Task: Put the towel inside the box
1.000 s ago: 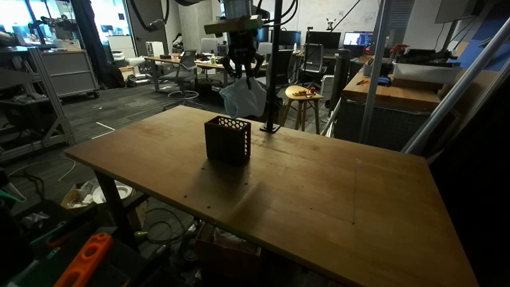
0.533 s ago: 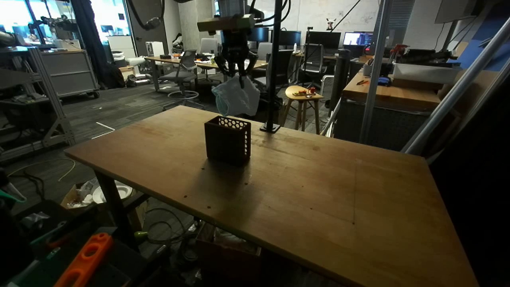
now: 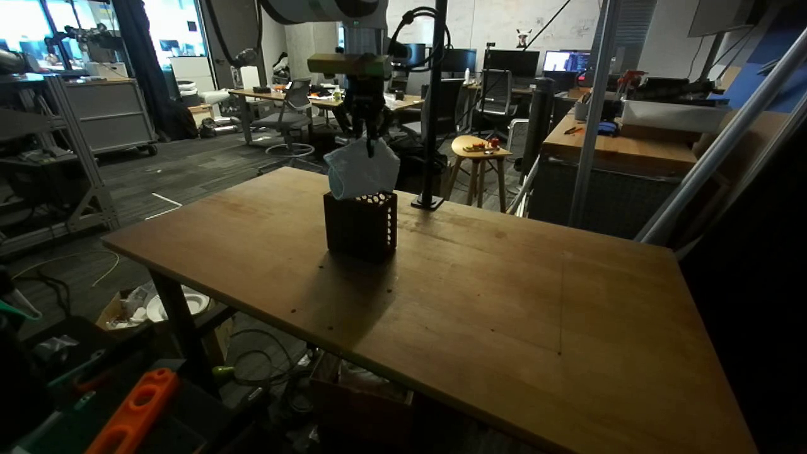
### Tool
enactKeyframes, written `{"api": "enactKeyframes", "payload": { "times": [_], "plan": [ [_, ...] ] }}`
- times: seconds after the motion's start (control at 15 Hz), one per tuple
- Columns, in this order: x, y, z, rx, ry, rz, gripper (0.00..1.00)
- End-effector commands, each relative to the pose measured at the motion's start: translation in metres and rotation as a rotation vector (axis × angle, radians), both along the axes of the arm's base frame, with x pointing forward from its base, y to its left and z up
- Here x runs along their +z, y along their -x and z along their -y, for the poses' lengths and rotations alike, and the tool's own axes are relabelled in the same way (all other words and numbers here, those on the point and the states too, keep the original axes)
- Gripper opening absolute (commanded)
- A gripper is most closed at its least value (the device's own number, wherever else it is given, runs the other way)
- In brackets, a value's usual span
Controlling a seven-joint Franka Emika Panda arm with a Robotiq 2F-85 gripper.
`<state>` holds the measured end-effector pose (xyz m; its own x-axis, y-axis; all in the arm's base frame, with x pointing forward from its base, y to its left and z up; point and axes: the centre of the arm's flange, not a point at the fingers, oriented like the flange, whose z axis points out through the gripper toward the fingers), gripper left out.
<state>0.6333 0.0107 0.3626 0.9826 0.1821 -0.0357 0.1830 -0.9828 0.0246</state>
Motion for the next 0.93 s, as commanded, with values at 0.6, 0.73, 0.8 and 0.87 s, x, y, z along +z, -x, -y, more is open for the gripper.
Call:
{"api": "enactKeyframes", "payload": {
  "times": [0.6, 0.73, 0.8, 0.87],
  "plan": [
    [-0.057, 0.022, 0.01, -0.04, -0.07, 0.004, 0.1],
    [-0.066, 0.022, 0.006, -0.032, -0.082, -0.001, 0.1],
    [-0.07, 0.022, 0.005, -0.026, -0.087, -0.007, 0.1],
    [-0.075, 0.021, 0.003, -0.019, -0.096, -0.011, 0.1]
  ]
}}
